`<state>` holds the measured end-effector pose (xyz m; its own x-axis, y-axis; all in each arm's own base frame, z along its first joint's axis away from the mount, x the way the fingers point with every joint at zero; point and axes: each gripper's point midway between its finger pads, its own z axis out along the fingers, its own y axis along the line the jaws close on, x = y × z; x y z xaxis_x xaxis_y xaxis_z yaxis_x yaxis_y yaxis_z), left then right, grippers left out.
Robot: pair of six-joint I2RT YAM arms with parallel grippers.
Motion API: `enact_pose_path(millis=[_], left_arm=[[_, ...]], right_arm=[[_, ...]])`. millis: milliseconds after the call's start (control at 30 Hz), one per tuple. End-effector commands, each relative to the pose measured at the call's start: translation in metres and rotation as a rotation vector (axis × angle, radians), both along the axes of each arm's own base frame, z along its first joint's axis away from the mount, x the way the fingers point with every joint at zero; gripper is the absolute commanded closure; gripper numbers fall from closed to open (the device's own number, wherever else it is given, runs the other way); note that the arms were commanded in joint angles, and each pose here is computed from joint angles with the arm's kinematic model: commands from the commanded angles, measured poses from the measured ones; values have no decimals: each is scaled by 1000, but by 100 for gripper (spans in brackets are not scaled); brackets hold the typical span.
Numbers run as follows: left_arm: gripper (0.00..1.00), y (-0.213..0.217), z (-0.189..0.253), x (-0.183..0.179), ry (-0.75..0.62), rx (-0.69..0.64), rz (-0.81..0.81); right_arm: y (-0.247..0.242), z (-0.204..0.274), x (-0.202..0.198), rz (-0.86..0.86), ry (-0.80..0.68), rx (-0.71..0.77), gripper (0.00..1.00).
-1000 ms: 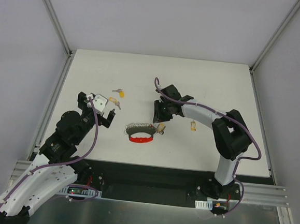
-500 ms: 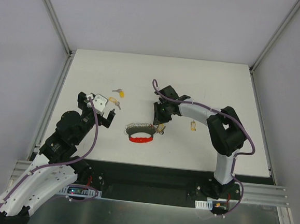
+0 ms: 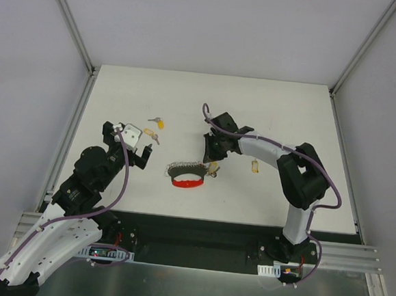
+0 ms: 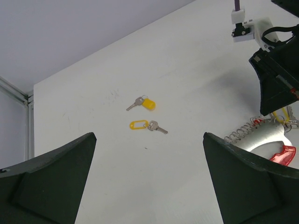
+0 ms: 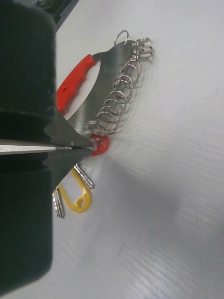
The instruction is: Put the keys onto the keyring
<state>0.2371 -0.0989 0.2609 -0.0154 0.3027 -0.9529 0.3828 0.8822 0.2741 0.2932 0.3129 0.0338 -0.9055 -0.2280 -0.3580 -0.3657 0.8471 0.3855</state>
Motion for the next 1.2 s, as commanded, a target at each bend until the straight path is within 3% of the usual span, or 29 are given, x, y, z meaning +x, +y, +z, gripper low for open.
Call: enact_pose_path(millis=[0,300,567,900,1000,1167], left_arm=[[1,-4,13,4,-13,-79,8],[1,-28,28,3,29,-179,-82],[1,-54,66,-4,-5,-247,-224],[1,-102,99,-17,-54,-354,-493],[1,-111,111,-22,-118,-385,-562],[2,-127,114,-22,-93,-433,-640]], right_arm=[[9,76,23,22,-251,132,99],[17,174,9,277,-714,164,99],[9,285,-13,257,-1123,416,99],[-7,345,-45,259,-1190,728,99],[-12,353,-56,286,-1197,785,99],[-19,361,-67,325,-1212,832,99]])
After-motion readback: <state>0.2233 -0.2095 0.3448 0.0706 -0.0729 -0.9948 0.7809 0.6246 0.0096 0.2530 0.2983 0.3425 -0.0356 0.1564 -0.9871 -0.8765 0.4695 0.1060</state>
